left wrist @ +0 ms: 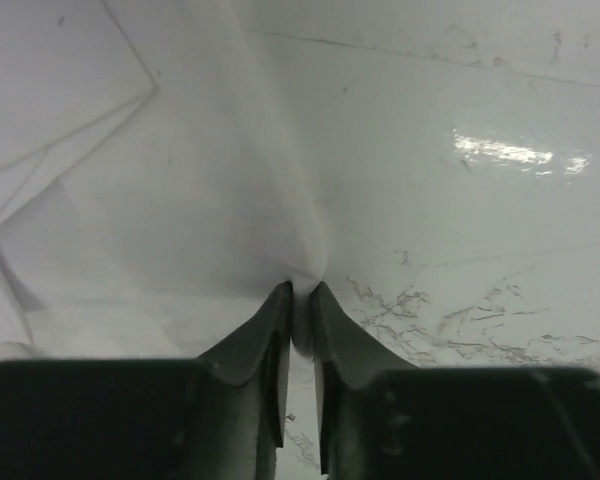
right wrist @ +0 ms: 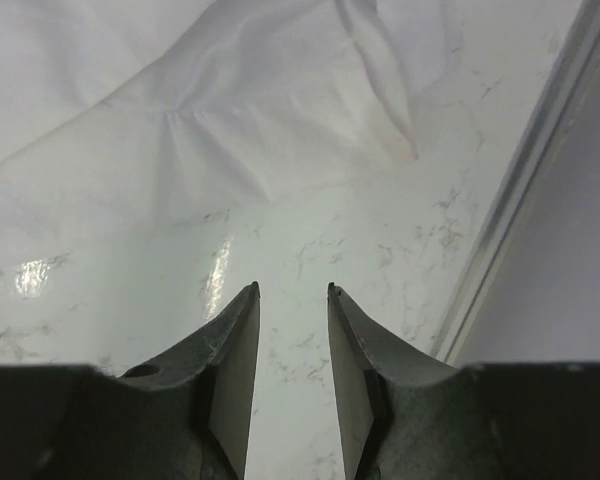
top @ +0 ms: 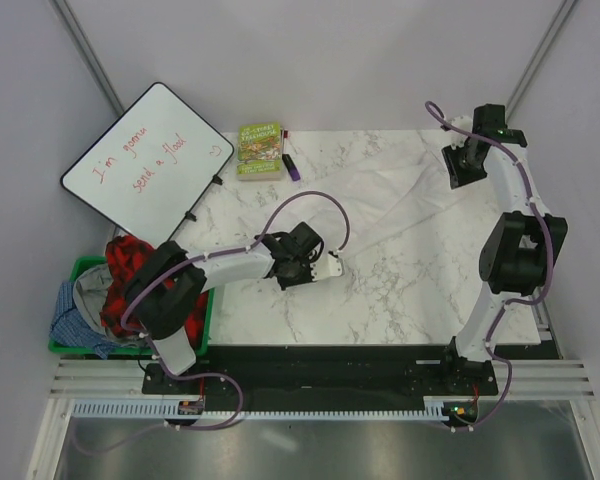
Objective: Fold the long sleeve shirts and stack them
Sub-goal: Fold the shirt
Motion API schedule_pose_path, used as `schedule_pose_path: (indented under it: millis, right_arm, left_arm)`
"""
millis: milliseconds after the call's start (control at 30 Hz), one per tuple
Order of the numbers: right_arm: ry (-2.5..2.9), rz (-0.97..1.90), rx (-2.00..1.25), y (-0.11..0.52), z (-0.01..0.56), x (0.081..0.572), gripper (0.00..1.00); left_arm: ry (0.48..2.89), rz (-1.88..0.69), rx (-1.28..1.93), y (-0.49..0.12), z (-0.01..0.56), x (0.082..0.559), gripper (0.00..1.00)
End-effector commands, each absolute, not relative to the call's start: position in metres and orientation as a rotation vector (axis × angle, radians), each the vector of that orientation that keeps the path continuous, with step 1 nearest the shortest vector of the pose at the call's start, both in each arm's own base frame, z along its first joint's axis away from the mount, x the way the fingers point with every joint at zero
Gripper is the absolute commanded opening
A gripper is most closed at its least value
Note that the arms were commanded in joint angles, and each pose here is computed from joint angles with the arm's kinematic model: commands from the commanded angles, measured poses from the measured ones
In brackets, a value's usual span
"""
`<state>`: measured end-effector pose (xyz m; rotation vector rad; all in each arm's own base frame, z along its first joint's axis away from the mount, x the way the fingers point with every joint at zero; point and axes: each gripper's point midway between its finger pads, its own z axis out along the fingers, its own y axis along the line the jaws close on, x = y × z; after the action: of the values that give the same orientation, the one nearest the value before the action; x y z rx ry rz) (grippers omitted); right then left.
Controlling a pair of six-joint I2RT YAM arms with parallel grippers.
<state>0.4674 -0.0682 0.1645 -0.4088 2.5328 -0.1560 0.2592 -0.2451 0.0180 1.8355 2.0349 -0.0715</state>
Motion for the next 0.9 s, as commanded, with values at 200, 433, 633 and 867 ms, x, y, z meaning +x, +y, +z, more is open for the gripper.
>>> schedule_pose_path:
  millis: [200, 433, 633, 867]
  right_arm:
    - [2.695, 0.109, -0.254, -0.072, 0.118, 0.421, 0.40]
    - [2.692, 0.186, -0.264, -0.061, 0.099, 0.437, 0.40]
    - [2.678, 0.159, -0.323, -0.032, 0.079, 0.470, 0.39]
    - [2.732, -0.006, -0.403, -0.021, 0.037, 0.493, 0.38]
  left_arm:
    - [1.982, -0.364, 2.114, -0.331, 0.010, 0.115, 0.02]
    - [1.937, -0.773, 1.953, -0.389, 0.085, 0.090, 0.48]
    - [2.060, -0.903, 1.458, -0.333, 0.147, 0.186, 0.50]
    - [2.209, -0.853, 1.030, -0.246, 0.154, 0.255, 0.50]
